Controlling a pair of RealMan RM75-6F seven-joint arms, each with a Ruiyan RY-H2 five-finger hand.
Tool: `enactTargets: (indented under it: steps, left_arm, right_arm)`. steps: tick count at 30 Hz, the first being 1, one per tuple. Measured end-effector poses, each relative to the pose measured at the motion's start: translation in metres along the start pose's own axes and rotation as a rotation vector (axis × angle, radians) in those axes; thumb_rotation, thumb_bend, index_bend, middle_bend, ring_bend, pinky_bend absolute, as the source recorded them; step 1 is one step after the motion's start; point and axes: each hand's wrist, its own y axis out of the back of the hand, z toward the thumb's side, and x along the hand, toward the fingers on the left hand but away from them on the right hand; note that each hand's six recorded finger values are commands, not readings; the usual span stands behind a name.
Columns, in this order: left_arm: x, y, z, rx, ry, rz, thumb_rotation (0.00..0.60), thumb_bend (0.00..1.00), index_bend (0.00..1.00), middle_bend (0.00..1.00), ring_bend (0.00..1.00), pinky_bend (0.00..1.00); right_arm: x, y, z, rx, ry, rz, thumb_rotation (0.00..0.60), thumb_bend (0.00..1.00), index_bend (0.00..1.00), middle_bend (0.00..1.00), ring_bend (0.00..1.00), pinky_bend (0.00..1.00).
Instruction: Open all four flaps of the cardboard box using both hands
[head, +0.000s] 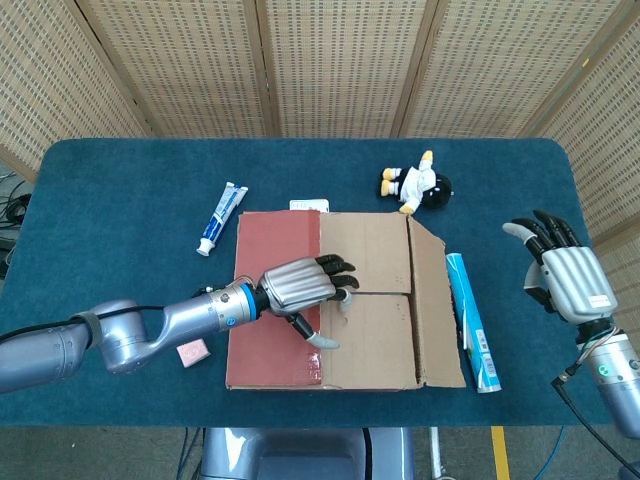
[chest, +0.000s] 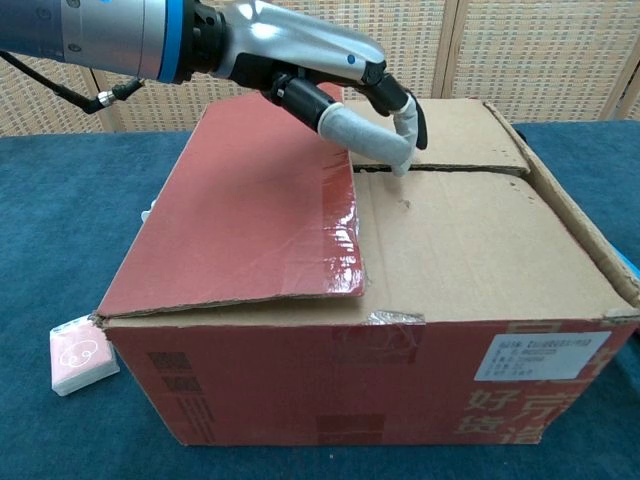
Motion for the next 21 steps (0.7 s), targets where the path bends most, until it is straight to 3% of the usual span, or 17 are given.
enactTargets:
  steps: [7,21]
  left_arm:
    - [-0.003,-0.002,-0.004,0.017,0.019,-0.001,0.118,0.18,0.47,0.30,0.18,0.07]
    - [-0.021,0.003,-0.012,0.006,0.043,0.045,0.117,0.17,0.56,0.45,0.29,0.07]
  right_arm:
    - [0.001,0.001,-0.002,-0.002,-0.005,-0.004,0.600,1.00,0.17,0.16,0.00,0.07]
    - [-0.002,0.000,-0.002,0.009,-0.004,-0.012,0.600,1.00,0.17,0.16,0.00,0.06]
